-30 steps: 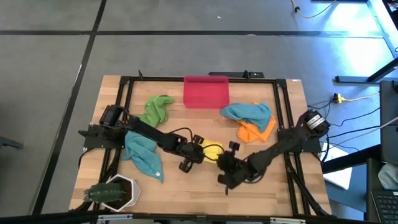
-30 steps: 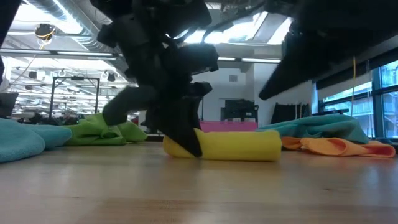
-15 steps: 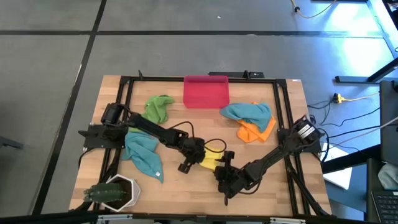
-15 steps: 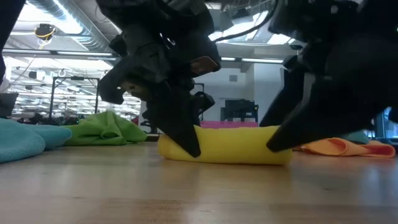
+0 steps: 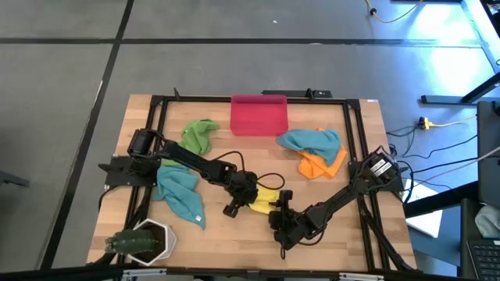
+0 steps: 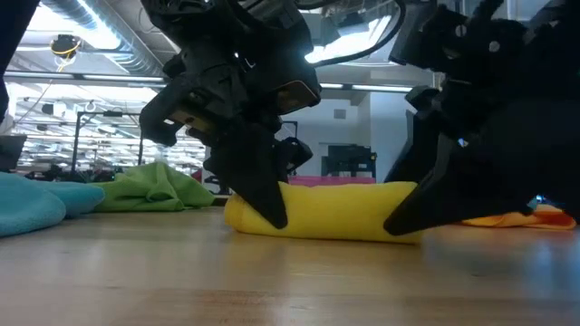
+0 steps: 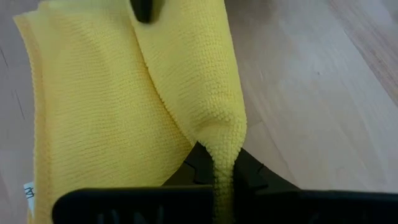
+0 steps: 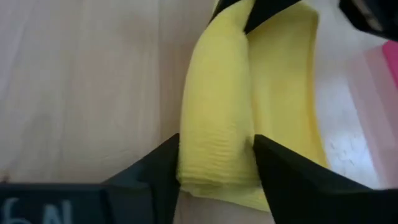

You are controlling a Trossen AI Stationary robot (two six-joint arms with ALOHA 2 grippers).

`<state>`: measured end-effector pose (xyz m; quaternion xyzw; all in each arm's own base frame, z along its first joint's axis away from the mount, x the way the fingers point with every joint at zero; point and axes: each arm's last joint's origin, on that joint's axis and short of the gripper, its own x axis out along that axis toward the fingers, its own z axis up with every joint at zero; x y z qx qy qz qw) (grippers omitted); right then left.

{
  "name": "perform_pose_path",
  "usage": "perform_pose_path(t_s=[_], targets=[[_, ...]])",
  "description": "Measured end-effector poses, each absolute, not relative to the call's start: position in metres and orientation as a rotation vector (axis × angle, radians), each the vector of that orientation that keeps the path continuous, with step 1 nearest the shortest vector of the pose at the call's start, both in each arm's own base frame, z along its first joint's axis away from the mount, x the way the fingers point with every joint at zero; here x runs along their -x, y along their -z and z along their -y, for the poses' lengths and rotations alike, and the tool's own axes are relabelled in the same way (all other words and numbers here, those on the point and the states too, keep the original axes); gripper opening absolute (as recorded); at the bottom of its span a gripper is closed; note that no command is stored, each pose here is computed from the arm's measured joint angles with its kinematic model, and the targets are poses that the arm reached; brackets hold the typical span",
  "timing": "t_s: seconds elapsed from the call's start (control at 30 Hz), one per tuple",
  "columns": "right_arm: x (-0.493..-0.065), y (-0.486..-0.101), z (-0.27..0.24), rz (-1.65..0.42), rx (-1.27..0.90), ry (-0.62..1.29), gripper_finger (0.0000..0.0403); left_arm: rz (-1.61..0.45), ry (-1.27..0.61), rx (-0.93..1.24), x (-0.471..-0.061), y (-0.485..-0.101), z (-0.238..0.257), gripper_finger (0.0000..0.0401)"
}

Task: Roll microfiber towels into tight, uniform cylinder then place into a basket
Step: Roll the yellow microfiber cloth

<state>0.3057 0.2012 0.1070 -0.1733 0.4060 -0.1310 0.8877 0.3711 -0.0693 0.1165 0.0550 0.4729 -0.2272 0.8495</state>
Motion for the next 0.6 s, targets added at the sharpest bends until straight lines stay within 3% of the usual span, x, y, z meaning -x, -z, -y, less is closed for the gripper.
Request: perform_pose_path(t_s=[0.2,0.37,0.6], targets=[[-0.306,-0.102,-0.202,-0.852,0.33,0.272,0.0113,-0.997,0.473,-0.109,-0.371,-0.117,0.069,0.0006],[-0.306,-0.101,-0.203,-0.855,0.279,0.275,0.0029,-0.992,0.457,-0.115,-0.371,-0.118,0.069,0.0046],[-0.307,-0.101,-0.203,-0.859,0.19,0.283,0.0022,-0.998,0.356,-0.213,-0.365,-0.133,0.07,0.0108]])
